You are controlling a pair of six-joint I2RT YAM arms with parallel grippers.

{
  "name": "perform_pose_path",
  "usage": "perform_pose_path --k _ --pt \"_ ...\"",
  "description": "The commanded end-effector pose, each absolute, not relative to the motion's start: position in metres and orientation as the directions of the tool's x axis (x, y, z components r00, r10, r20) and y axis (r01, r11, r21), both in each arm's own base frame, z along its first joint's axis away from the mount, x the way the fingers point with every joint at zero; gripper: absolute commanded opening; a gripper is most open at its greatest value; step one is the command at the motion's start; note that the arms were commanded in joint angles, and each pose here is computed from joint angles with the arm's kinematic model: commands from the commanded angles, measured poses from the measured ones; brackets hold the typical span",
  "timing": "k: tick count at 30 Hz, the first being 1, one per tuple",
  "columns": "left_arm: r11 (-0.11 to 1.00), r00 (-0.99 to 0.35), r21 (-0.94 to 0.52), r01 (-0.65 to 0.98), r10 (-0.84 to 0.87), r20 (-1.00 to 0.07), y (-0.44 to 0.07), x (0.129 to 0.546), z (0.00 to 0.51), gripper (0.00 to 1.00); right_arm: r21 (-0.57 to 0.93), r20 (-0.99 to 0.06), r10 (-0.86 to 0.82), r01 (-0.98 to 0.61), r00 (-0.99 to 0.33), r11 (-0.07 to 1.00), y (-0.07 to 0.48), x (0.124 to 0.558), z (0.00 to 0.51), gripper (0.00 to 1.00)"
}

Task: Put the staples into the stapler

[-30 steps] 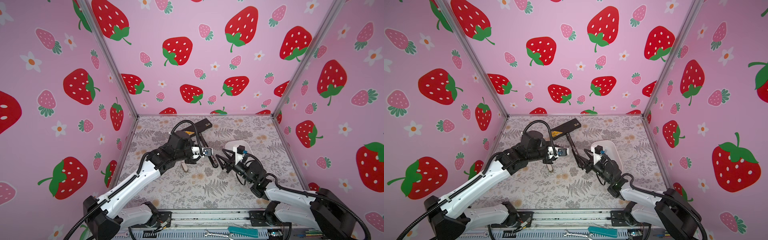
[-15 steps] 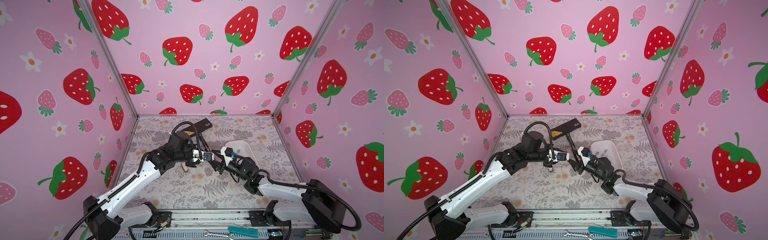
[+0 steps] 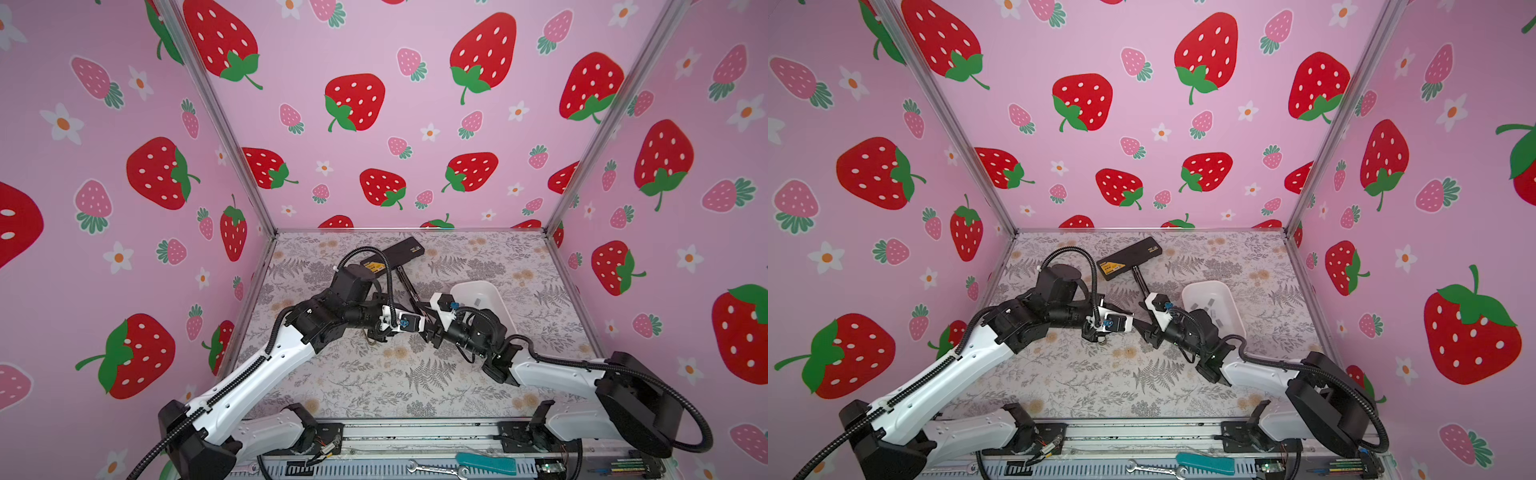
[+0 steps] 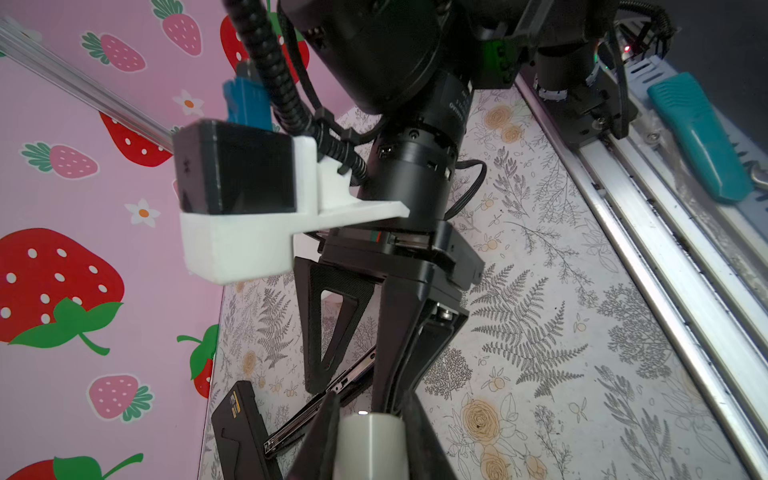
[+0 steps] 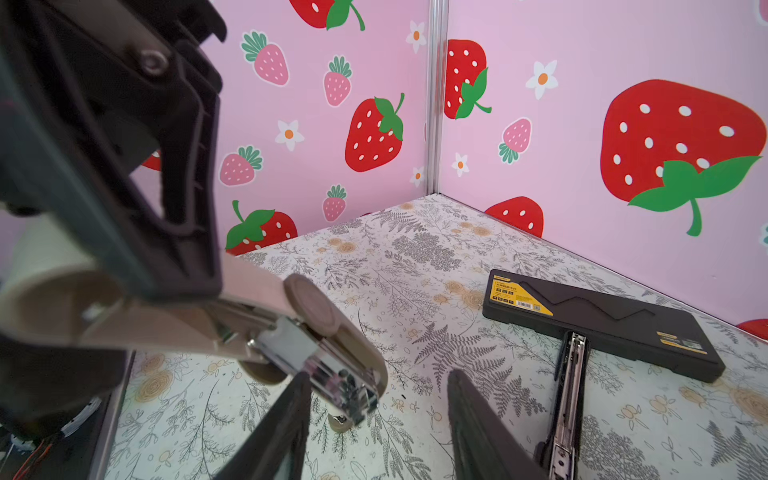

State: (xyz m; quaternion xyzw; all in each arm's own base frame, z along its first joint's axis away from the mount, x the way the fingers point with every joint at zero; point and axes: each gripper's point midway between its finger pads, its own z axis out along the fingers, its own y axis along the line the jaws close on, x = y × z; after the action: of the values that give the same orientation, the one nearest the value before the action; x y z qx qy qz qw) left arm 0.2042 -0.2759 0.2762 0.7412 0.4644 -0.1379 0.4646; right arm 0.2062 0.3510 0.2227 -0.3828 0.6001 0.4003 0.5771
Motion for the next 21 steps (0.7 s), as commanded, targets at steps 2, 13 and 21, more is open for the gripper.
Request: perform_pose_path --k 2,13,21 --pt "-0.193 0.585 0.569 0.799 0.47 -0.661 -0.284 0.187 0.29 0.0 0.012 -1.0 0.004 -0.935 -0.011 0.353 0.357 0.201 0.23 0.56" --pt "-0.214 0.585 0.558 0.802 0.472 -0.66 -0.282 0.184 0.287 0.0 -0.066 -0.979 0.158 -0.929 0.132 0.365 0.323 0.175 0.262 0.76" --pt "-0.241 0.583 0.537 0.809 0.454 -0.674 -0.283 0.178 0.288 0.0 -0.134 -0.978 0.119 -0.951 0.173 0.28 0.34 0.157 0.259 0.74"
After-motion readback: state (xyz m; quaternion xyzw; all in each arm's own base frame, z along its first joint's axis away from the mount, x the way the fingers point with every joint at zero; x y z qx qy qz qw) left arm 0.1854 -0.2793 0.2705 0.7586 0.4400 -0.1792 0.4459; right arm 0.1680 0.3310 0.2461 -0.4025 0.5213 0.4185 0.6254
